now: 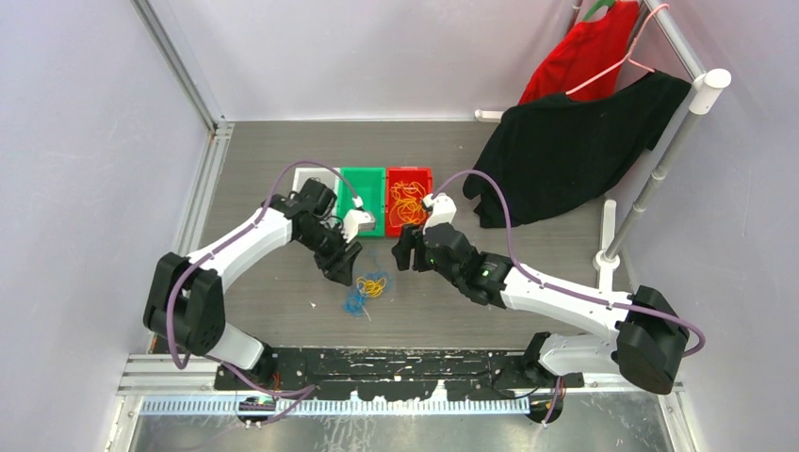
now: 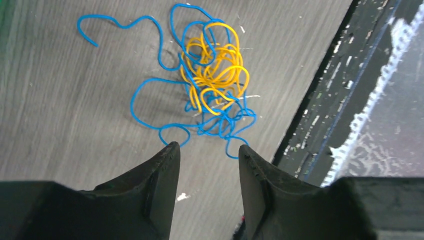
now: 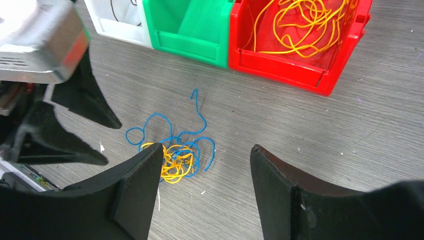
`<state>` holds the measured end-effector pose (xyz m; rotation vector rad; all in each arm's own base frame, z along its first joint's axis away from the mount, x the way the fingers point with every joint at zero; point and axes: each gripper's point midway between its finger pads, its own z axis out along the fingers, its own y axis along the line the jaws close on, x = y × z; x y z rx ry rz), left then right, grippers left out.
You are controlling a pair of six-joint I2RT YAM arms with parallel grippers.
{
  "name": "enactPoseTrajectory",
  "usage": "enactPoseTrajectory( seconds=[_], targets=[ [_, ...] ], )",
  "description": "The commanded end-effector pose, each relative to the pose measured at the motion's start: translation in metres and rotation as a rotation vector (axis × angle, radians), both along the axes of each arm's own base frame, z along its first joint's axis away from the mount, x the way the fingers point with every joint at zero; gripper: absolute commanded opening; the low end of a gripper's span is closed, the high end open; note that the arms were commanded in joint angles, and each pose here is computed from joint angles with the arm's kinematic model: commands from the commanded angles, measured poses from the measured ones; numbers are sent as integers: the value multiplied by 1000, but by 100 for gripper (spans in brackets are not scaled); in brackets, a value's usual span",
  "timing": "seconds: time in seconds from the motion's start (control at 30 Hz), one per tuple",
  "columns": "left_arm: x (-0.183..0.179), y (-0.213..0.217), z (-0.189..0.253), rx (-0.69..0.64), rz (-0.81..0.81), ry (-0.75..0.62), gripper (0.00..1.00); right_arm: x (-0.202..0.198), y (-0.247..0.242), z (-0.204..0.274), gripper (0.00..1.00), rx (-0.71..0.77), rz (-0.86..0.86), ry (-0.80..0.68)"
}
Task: Untangle the cables
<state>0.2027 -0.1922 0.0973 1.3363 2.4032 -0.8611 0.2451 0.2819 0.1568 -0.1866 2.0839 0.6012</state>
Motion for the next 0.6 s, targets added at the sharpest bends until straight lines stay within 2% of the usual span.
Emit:
enactPoseTrajectory(
  seconds=[0.0, 0.17, 0.37, 0.57],
  targets=[
    [19, -5, -17, -23, -96, -108, 46, 5, 9, 26, 69, 81, -10, -20],
    [18, -6, -36, -16, -133, -72, 41, -5, 21, 22, 67, 141, 43, 31],
    [23, -4, -43, -3, -90, -99, 12, -16, 48, -4, 60, 190, 105, 158],
    [20, 0, -41, -10, -53, -131, 1, -24, 81, -31, 54, 198, 178, 249]
  ],
)
